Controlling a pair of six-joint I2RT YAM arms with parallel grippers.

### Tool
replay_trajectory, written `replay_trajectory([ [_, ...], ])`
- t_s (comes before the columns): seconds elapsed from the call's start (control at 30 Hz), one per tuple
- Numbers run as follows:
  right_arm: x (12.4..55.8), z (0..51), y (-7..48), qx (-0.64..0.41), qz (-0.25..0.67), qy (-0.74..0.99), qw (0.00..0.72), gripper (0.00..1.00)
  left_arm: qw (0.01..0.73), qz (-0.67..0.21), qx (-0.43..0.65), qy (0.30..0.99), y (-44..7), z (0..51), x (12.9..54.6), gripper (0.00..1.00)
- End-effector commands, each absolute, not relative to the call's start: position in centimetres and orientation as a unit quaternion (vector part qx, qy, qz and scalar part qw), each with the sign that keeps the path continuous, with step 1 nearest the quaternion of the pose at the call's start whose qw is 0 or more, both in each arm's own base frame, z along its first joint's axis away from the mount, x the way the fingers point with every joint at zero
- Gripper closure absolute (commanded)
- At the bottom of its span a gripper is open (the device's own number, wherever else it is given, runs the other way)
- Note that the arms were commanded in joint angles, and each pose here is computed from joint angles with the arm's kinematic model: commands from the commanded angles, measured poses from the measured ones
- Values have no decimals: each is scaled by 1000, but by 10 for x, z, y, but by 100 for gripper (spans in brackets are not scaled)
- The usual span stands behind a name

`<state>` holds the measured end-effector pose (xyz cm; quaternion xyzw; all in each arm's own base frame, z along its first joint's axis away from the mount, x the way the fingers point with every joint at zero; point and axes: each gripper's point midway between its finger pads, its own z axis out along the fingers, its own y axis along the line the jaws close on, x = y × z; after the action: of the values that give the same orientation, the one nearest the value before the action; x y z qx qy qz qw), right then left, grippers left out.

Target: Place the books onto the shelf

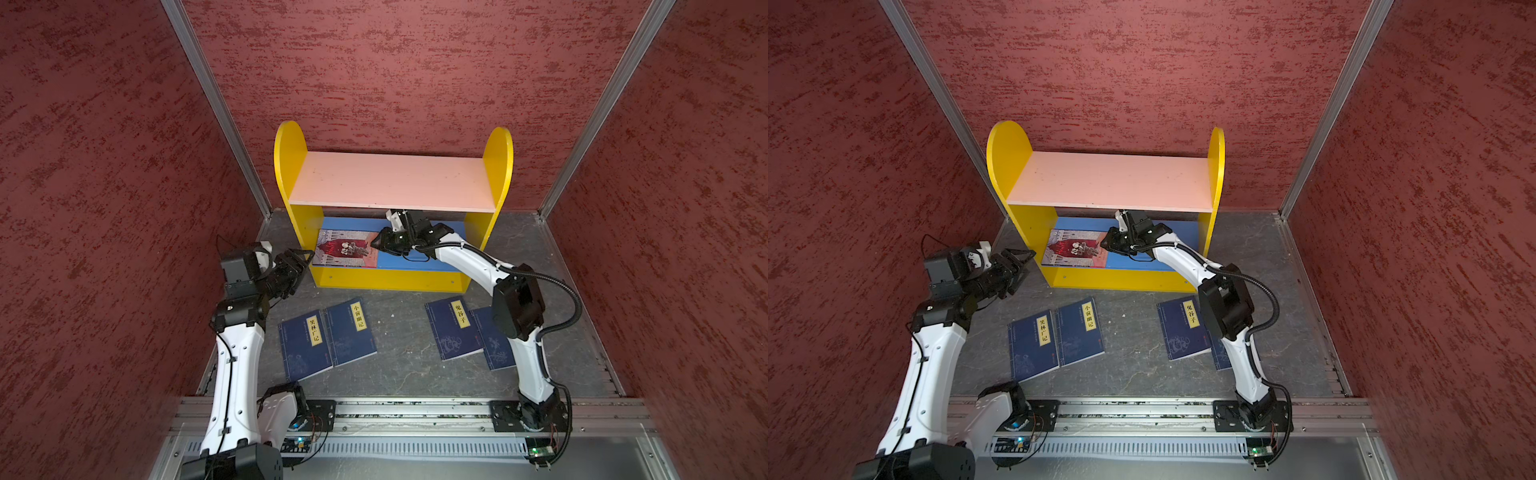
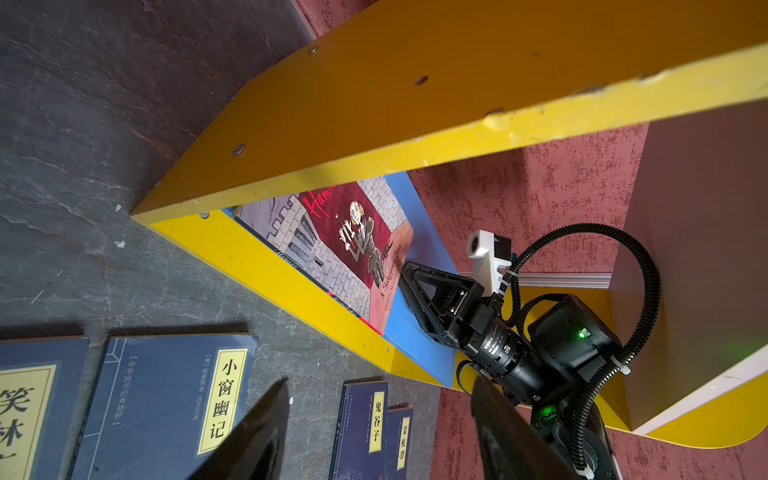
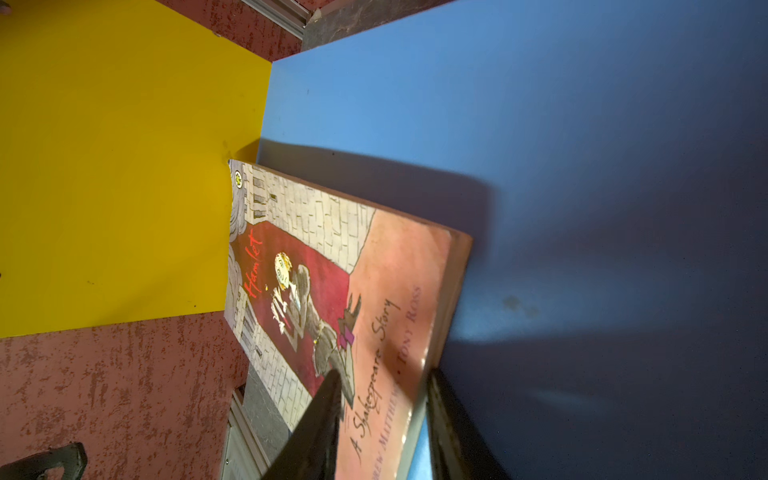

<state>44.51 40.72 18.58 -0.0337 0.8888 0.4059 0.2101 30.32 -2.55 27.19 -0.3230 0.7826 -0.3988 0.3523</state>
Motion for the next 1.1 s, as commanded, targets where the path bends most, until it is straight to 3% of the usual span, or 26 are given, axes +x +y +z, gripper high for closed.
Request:
replay_trajectory([
  [0.0,447,197,420,-46,428,876,218,63,354,-401,-325,781,-24,274,302,30],
  [0.53,457,207,402,-37,379,887,260,53,351,-403,-325,780,-24,275,301,30],
  [1.07,418,250,372,-38,401,866,296,56,320,-420,-309,791,-37,255,291,30],
])
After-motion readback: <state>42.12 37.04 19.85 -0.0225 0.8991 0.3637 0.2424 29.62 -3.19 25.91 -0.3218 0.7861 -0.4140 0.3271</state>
